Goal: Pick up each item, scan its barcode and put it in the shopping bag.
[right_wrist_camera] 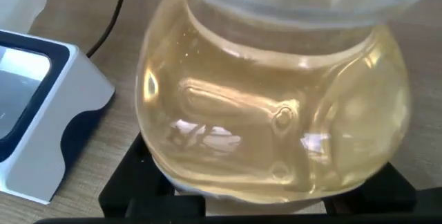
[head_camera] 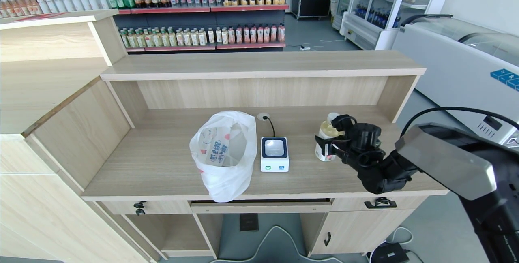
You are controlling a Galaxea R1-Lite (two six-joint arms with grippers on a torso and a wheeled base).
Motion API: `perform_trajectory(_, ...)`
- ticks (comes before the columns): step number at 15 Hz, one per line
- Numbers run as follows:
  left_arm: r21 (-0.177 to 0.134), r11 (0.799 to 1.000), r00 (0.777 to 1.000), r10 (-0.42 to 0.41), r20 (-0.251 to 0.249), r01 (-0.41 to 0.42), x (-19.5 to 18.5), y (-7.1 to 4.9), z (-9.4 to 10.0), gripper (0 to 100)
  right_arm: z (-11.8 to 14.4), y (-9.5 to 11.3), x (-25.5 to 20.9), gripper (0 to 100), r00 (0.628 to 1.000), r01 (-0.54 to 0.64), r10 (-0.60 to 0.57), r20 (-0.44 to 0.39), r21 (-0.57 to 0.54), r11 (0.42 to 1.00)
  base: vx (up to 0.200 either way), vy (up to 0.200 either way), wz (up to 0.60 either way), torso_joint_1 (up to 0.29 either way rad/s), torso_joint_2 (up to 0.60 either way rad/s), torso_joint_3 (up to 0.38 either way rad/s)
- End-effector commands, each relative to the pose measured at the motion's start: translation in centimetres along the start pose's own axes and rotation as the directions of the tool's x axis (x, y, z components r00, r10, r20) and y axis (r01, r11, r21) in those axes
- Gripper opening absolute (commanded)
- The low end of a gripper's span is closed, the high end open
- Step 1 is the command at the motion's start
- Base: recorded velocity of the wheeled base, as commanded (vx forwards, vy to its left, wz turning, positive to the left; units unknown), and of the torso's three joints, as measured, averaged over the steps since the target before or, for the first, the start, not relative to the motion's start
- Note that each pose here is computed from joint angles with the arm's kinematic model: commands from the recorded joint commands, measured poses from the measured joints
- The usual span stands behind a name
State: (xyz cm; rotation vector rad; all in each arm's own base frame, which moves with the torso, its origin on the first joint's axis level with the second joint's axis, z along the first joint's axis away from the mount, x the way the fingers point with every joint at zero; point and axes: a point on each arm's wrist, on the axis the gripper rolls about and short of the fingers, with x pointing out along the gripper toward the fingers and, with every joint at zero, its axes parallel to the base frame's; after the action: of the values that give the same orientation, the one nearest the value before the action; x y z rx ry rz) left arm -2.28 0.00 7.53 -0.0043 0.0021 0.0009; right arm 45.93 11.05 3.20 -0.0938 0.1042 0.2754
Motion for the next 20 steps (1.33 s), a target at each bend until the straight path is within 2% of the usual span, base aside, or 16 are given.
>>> perform_trajectory(1,0.0,1.0,1.0,0.001,0.001,-0.001,0.0,0.0,0.0,100,8.9,-1.5,-5.0,0,0.998,-0.003,-0.003,0.059,0.102,0.995,0.0,0.0,0.0,0.0,0.0,0.0)
perform_trajectory(4,0.0,1.0,1.0,-0.001,0.001,0.001,0.0,0.0,0.0,100,16.2,-3.9,-12.0,0,0.992,-0.117,0.106,0.068,0.184,0.976,0.0,0.0,0.0,0.0,0.0,0.0)
perform_trajectory(5,0.0,1.0,1.0,0.001,0.001,-0.001,0.0,0.0,0.0,100,18.6,-4.3,-14.9,0,0.979,-0.204,0.192,0.074,0.222,0.953,0.0,0.0,0.0,0.0,0.0,0.0)
perform_trajectory(7,0.0,1.0,1.0,0.001,0.001,-0.001,0.0,0.0,0.0,100,21.1,-4.5,-19.2,0,0.94,-0.342,0.334,0.074,0.263,0.902,0.0,0.0,0.0,0.0,0.0,0.0)
perform_trajectory(8,0.0,1.0,1.0,0.001,0.001,-0.001,0.0,0.0,0.0,100,21.9,-4.3,-22.2,0,0.885,-0.463,0.459,0.079,0.268,0.845,0.0,0.0,0.0,0.0,0.0,0.0)
perform_trajectory(11,0.0,1.0,1.0,-0.001,0.001,0.001,0.0,0.0,0.0,100,21.6,-3.1,-26.6,0,0.727,-0.679,0.68,0.098,0.252,0.69,0.0,0.0,0.0,0.0,0.0,0.0)
perform_trajectory(15,0.0,1.0,1.0,0.001,0.001,-0.001,0.0,0.0,0.0,100,22.3,-0.9,-29.9,0,0.553,-0.813,0.825,0.114,0.289,0.505,0.0,0.0,0.0,0.0,0.0,0.0)
perform_trajectory(18,0.0,1.0,1.0,-0.001,0.001,0.001,0.0,0.0,0.0,100,22.2,1.1,-31.4,0,0.465,-0.858,0.88,0.102,0.299,0.418,0.0,0.0,0.0,0.0,0.0,0.0)
perform_trajectory(20,0.0,1.0,1.0,-0.001,0.001,0.001,0.0,0.0,0.0,100,22.1,1.9,-32.4,0,0.427,-0.872,0.9,0.093,0.306,0.382,0.0,0.0,0.0,0.0,0.0,0.0)
